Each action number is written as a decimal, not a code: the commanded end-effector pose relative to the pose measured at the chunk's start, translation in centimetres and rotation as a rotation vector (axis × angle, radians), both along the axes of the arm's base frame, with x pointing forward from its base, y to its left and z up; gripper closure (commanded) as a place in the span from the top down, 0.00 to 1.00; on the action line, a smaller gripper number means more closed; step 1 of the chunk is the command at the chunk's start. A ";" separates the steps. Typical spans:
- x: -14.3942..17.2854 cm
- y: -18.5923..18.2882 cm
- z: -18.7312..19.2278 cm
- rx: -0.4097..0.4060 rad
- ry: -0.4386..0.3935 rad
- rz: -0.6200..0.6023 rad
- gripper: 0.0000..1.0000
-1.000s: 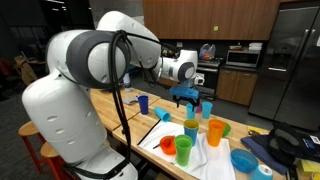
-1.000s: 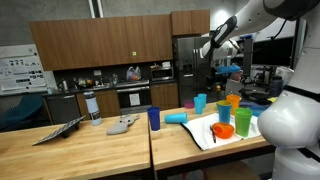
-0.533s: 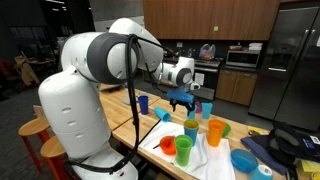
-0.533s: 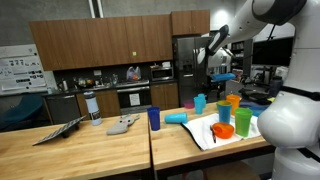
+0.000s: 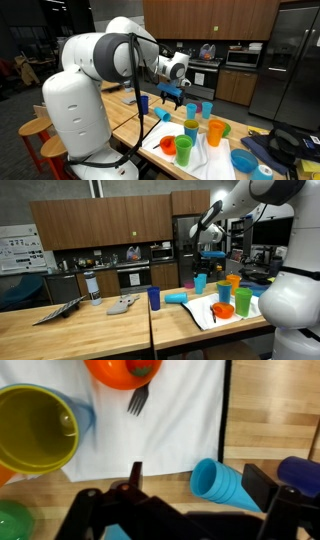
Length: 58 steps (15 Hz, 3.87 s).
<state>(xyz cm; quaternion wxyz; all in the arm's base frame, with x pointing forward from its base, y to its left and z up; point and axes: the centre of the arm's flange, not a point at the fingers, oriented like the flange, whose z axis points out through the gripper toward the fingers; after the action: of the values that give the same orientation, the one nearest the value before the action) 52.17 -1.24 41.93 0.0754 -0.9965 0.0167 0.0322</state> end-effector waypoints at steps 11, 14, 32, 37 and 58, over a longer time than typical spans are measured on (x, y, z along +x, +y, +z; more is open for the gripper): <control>2.4 2.0 -6.3 0.174 0.118 -0.269 1.00; 2.7 2.3 -6.9 0.161 0.098 -0.247 1.00; 6.0 3.0 -11.4 0.056 -0.058 -0.162 1.00; 7.6 3.5 -11.7 0.051 -0.097 -0.153 1.00; 9.7 6.8 -11.7 0.084 -0.072 -0.382 1.00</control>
<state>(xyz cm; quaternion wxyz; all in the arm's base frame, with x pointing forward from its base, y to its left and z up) 61.43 4.92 29.90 0.1133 -0.9767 0.1813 -0.0156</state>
